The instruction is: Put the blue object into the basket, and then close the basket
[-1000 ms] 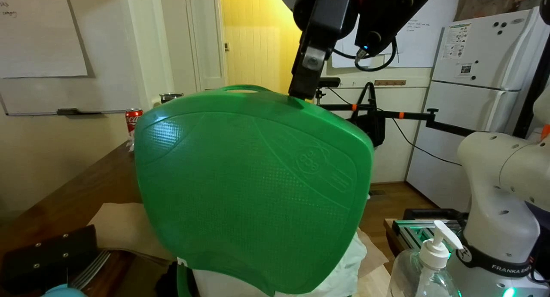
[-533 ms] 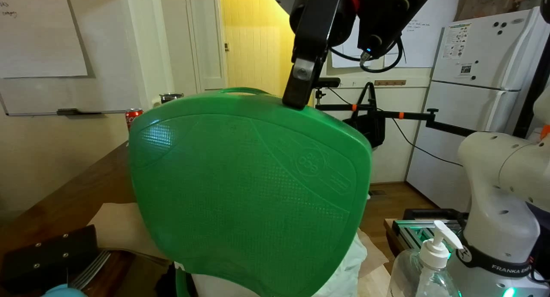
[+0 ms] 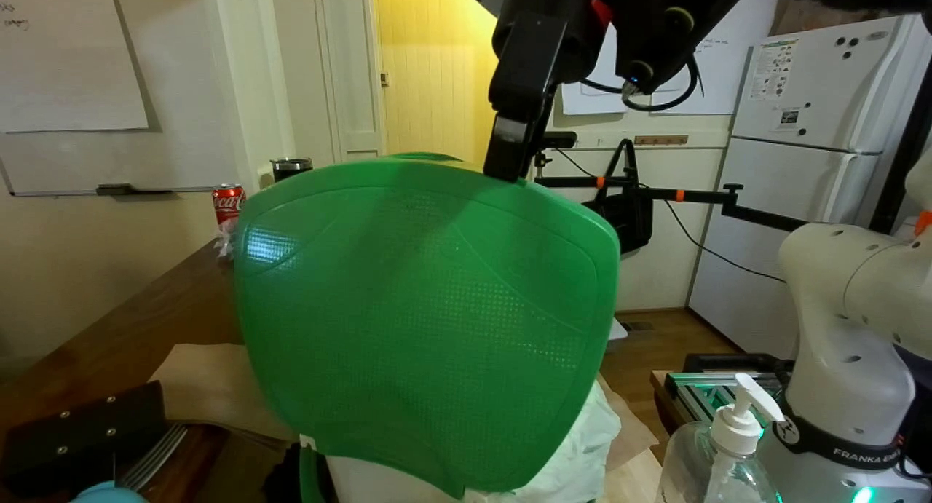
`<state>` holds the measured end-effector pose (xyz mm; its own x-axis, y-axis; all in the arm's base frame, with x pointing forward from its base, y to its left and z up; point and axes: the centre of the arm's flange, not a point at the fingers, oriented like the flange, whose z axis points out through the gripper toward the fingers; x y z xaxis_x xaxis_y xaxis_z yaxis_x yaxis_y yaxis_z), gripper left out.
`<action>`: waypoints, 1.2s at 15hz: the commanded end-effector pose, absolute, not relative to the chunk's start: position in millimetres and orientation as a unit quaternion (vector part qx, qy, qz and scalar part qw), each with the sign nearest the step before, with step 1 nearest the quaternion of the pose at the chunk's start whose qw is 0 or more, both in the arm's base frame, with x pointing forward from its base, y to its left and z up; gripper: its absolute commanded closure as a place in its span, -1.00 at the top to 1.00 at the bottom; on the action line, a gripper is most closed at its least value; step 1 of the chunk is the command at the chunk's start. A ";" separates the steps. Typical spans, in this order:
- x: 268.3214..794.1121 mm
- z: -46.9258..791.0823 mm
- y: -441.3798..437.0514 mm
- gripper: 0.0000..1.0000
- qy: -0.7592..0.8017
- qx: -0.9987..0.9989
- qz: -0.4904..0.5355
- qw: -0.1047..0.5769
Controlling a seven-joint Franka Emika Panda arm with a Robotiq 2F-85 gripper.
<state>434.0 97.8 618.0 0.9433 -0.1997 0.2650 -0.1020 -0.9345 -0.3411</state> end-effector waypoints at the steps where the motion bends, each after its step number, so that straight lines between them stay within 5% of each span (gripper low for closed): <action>1: 433.4 607.4 96.5 1.00 0.092 -0.983 -0.124 0.102; 11: 417.8 577.4 75.9 1.00 0.073 -0.995 -0.022 -0.062; 18: 406.4 582.4 49.9 1.00 0.037 -0.998 -0.048 -0.022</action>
